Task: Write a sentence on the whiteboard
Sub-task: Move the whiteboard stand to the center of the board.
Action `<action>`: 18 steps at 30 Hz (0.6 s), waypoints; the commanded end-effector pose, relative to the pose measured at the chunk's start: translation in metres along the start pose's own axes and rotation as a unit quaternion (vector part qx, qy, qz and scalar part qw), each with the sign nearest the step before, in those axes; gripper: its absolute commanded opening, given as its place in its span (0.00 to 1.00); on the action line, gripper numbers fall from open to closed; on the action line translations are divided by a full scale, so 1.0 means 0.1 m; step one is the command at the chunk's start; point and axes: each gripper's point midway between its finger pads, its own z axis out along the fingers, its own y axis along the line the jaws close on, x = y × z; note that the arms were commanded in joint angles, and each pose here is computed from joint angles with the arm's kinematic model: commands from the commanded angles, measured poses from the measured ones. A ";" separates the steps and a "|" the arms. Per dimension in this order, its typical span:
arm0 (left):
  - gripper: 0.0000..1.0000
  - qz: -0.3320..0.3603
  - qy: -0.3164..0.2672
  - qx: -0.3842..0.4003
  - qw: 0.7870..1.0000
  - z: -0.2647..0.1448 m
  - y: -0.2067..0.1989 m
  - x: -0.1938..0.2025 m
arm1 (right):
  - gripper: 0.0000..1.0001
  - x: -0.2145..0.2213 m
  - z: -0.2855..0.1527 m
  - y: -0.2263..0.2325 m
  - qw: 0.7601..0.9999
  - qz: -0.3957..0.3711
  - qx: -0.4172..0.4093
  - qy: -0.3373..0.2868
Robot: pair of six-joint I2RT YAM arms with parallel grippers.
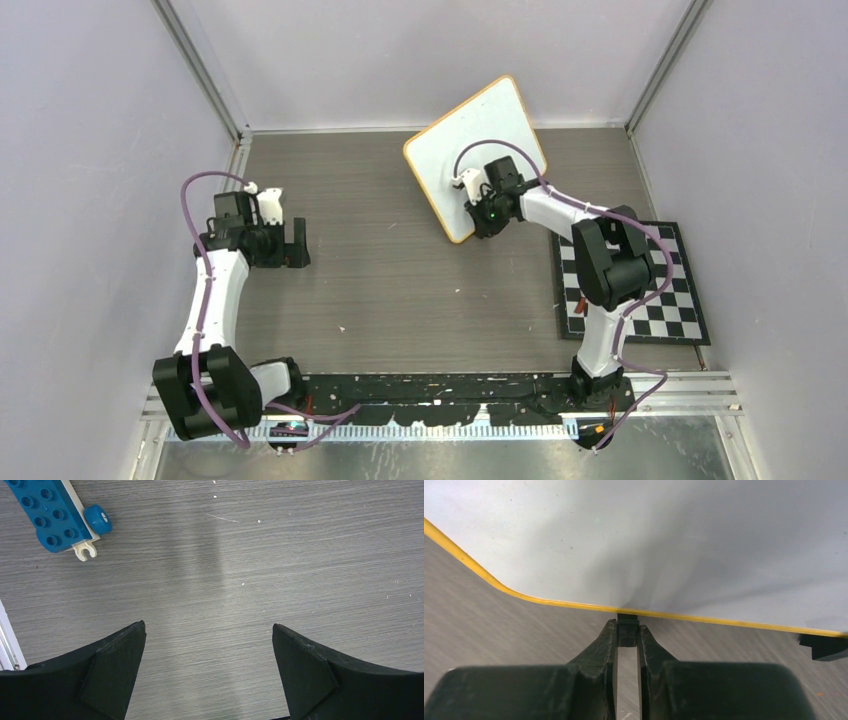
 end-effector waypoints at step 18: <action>1.00 -0.022 -0.060 -0.021 0.998 -0.20 0.13 -0.27 | 0.01 0.13 -0.30 1.53 0.996 -0.031 -0.088 0.005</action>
